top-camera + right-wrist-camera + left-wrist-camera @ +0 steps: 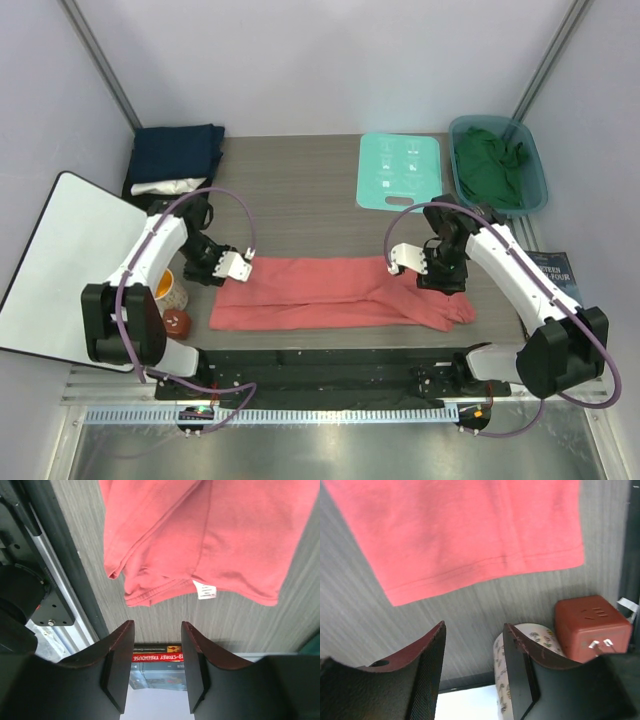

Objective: Fold and stack the t-shirts
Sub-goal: Fold the tshirt

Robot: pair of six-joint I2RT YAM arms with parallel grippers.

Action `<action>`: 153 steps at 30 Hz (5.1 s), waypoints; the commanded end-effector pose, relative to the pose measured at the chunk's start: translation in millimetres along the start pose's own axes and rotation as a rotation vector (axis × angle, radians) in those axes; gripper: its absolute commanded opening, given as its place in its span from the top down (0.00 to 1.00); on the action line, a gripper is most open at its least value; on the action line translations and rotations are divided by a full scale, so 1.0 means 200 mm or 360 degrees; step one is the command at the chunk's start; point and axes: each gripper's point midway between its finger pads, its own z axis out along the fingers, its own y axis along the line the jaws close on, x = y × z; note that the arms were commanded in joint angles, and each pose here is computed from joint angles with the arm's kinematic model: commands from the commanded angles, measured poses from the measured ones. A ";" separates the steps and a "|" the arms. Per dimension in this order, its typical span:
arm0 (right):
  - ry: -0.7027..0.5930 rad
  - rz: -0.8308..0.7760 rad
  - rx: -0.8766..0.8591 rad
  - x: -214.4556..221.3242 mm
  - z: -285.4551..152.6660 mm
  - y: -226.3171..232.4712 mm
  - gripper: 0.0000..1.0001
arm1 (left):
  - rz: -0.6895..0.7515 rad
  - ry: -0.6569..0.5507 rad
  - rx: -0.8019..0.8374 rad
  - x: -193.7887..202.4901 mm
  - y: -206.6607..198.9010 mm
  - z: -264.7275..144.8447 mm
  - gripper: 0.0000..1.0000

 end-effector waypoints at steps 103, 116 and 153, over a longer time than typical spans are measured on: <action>0.0105 0.0387 0.0620 0.15 0.57 -1.30 0.99 | -0.0255 0.0264 -0.0239 0.15 0.79 0.41 1.00; 0.0076 0.0486 0.0991 0.09 0.54 -1.65 0.99 | -0.0396 0.0523 -0.0899 0.32 1.28 0.30 1.00; -0.0524 0.0408 -0.0162 -0.55 0.40 -1.04 0.53 | -0.0403 0.0433 -0.1008 0.11 1.08 0.08 0.27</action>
